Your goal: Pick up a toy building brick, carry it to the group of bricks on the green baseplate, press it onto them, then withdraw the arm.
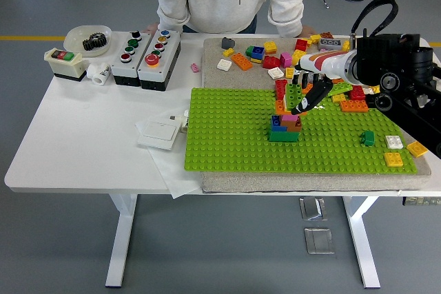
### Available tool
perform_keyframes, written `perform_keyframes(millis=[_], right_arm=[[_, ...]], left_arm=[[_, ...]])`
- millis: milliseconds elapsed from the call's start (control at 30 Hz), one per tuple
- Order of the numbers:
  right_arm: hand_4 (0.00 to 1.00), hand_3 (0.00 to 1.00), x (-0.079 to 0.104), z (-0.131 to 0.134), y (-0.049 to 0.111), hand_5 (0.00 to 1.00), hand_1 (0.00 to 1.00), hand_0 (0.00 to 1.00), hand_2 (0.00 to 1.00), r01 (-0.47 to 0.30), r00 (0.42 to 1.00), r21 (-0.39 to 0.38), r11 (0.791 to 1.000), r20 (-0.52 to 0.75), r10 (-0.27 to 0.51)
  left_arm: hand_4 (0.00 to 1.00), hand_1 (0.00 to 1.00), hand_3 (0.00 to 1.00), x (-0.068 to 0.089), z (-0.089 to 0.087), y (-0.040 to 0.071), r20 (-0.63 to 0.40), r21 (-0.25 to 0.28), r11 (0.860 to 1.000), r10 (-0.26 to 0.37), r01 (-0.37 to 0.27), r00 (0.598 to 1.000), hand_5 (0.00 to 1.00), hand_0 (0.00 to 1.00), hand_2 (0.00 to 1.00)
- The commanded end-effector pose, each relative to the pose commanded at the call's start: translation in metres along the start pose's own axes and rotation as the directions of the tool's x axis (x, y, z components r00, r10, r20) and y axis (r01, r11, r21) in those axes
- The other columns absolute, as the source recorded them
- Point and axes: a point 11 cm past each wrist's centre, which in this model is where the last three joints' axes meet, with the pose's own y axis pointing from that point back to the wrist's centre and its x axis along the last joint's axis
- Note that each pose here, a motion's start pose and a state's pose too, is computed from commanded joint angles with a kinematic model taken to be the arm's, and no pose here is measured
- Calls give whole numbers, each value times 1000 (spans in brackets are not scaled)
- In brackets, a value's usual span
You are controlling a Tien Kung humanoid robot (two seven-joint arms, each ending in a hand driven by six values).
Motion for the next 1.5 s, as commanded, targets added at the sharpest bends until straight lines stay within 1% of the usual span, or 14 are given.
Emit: perform_keyframes(millis=[1167,1200,1367,1400,1500], right_arm=[[970,666,1,1,-1,405,554,390,687,0,1000,-3,1000,-7,0],[986,731,1,1,-1,412,565,392,706,0,1000,-3,1000,-7,0],[986,731,1,0,-1,412,565,392,706,0,1000,-1,1000,-10,0],[997,776,1,0,-1,415,570,394,715,0,1000,0,1000,-10,0],[997,776,1,-1,0,415,570,394,715,1,1000,2,1000,-12,-1]], left_arm=[[690,801,615,0,5,1,-5,-10,1000,-1,1,1000,622,859,806],[690,801,614,0,5,1,-5,-10,1000,-1,1,1000,622,858,805],[690,801,614,1,6,1,-5,-10,1000,0,0,1000,622,858,805],[690,801,615,1,6,1,-5,-10,1000,0,0,1000,622,857,805],[690,801,615,1,6,1,-5,-10,1000,0,0,1000,622,857,805]])
